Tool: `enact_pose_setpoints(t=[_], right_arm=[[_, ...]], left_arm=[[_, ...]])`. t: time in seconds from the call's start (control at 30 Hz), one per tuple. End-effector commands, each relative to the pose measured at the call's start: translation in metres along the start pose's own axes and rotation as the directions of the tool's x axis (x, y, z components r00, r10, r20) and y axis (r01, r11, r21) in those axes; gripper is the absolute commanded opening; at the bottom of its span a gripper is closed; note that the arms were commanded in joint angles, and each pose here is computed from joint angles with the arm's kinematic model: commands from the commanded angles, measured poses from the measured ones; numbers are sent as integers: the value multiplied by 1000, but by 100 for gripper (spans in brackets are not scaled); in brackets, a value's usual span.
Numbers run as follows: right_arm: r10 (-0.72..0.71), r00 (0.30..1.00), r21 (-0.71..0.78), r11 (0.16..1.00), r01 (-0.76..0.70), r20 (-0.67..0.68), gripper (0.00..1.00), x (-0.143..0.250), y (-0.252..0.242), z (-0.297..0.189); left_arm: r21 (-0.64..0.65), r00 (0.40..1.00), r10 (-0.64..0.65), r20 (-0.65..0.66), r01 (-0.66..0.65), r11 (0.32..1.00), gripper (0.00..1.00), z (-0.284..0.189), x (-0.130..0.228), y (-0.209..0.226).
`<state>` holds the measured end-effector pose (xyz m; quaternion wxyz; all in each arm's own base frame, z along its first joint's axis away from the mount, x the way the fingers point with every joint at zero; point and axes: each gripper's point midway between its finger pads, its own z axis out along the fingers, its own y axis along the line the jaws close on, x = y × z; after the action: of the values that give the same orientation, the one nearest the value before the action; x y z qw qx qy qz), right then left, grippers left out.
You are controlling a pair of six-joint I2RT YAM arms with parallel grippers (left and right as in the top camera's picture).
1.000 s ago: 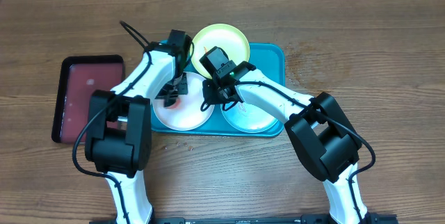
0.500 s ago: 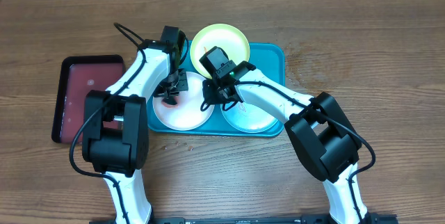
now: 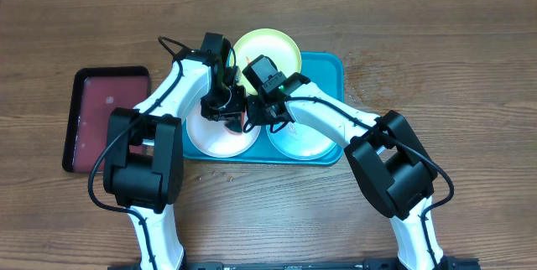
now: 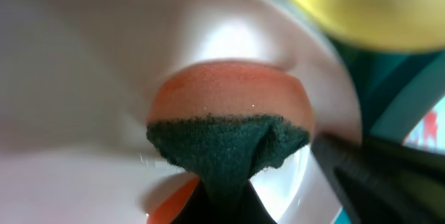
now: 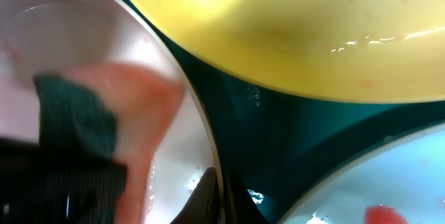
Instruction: Clean dirty plates on tray and stack at the side
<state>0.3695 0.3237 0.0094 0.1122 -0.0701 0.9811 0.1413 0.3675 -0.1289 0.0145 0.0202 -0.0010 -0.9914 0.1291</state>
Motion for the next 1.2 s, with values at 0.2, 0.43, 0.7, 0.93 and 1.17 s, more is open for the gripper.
enact_pose_setpoints(t=[0.2,0.43,0.7,0.93,1.17], right_arm=[[-19,1000,43,999,19,-10,4,5,-7,11],[-19,1000,43,999,19,-10,4,5,-7,11],[-19,1000,44,999,19,-9,4,5,-7,11],[-19,1000,43,999,19,-9,4,5,-7,11],[-19,1000,43,999,19,-9,4,5,-7,11]], left_arm=[[-225,992,5,-124,-34,974,4,2,32,37],[-554,994,-99,-53,54,831,4,-25,31,100],[-515,985,-142,101,174,840,4,-23,1,102],[-206,976,-139,170,173,963,4,-4,-34,49],[58,990,-122,74,118,991,4,3,-24,-3]])
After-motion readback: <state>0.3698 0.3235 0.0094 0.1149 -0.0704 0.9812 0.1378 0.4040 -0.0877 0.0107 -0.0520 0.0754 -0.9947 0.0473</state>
